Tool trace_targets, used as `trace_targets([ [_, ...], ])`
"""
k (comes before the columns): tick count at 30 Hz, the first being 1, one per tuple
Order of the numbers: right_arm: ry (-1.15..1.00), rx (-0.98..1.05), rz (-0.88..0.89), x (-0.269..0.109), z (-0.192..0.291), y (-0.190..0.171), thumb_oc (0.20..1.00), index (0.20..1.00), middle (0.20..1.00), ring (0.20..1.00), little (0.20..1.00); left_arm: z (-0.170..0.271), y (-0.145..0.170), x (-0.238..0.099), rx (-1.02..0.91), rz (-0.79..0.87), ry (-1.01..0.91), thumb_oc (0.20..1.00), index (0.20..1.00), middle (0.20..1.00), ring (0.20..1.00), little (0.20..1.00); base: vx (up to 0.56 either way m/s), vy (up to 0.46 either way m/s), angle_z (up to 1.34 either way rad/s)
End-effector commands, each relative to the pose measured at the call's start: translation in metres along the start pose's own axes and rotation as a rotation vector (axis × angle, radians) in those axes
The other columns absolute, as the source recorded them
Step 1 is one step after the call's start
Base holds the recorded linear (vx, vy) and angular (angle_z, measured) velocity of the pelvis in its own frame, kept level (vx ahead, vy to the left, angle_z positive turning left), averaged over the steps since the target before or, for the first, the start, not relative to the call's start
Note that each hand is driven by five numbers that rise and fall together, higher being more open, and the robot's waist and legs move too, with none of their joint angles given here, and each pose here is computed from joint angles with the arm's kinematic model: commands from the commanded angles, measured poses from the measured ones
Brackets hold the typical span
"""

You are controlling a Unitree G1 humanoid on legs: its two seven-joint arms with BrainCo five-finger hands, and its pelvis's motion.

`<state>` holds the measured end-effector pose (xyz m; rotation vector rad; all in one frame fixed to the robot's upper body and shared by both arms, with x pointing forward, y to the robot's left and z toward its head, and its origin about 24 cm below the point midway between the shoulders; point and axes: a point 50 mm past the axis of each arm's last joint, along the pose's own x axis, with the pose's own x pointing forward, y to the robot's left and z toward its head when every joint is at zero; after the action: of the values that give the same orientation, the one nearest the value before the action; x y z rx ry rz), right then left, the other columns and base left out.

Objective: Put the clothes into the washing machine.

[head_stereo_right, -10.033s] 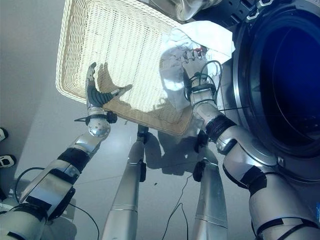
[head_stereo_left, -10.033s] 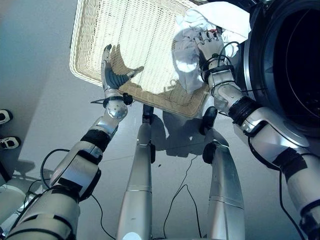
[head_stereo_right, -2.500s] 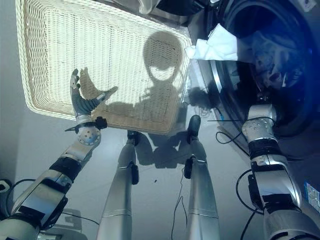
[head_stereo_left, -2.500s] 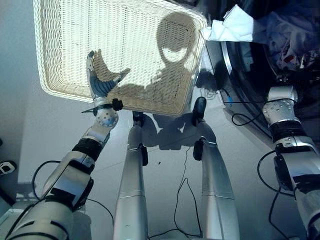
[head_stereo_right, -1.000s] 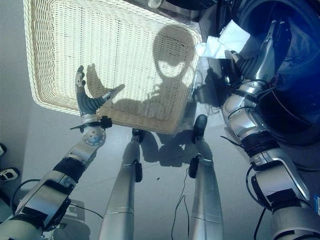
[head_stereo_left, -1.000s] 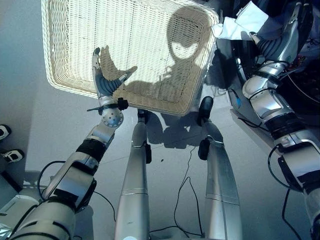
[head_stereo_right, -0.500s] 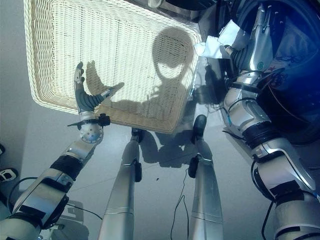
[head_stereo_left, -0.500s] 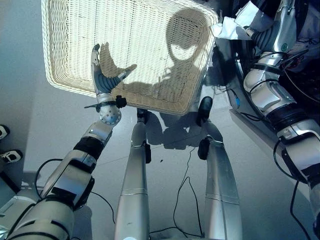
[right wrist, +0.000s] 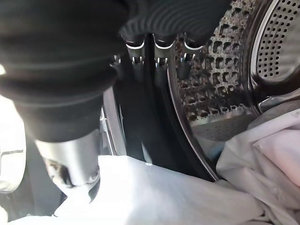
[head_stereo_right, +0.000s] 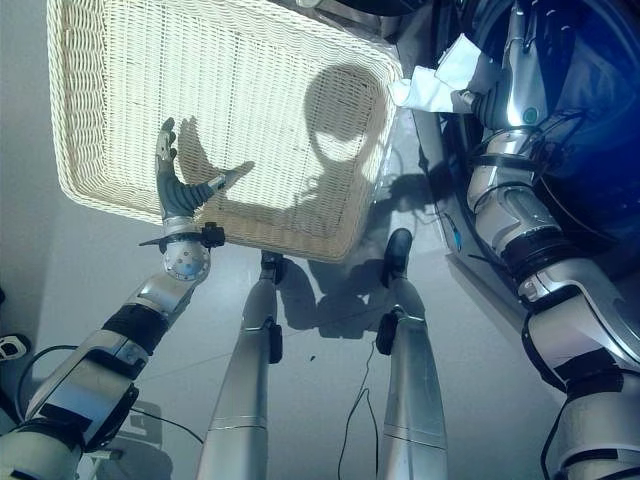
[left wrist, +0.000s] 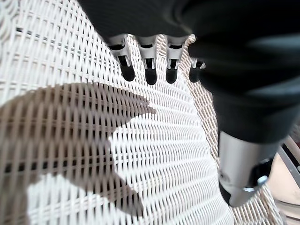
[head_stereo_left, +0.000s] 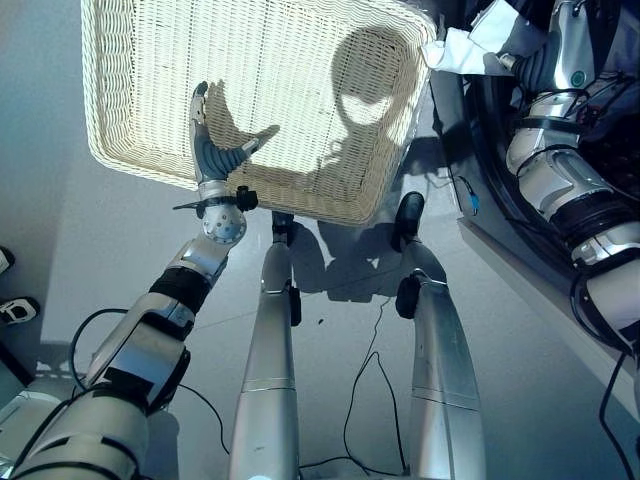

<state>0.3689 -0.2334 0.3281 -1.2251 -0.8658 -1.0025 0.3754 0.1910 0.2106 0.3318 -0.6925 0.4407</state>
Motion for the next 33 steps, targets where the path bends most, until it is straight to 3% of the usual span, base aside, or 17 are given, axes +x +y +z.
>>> trace_targets([
  [1, -0.178, 0.036, 0.151, -0.007, 0.032, 0.012, 1.000, 1.000, 1.000, 1.000, 1.000, 0.009, 0.006, 0.007, -0.037, 0.065, -0.032, 1.000, 1.000, 1.000, 1.000, 1.000, 0.00, 0.000, 0.00],
  [13, -0.126, 0.205, 0.135, -0.033, 0.031, 0.011, 1.000, 1.000, 1.000, 1.000, 1.000, 0.007, 0.008, 0.003, -0.033, 0.085, -0.033, 1.000, 1.000, 1.000, 1.000, 1.000, 0.00, 0.000, 0.00],
  [24, 0.024, 0.370, -0.020, -0.053, 0.018, 0.003, 1.000, 1.000, 1.000, 1.000, 1.000, -0.001, 0.008, -0.006, -0.043, 0.105, -0.014, 1.000, 1.000, 1.000, 1.000, 1.000, 0.00, 0.003, 0.00],
  [33, -0.033, 0.384, 0.049, -0.065, 0.027, 0.007, 1.000, 1.000, 1.000, 1.000, 1.000, -0.001, 0.007, -0.008, -0.042, 0.107, -0.015, 1.000, 1.000, 1.000, 1.000, 1.000, 0.00, 0.000, 0.00],
])
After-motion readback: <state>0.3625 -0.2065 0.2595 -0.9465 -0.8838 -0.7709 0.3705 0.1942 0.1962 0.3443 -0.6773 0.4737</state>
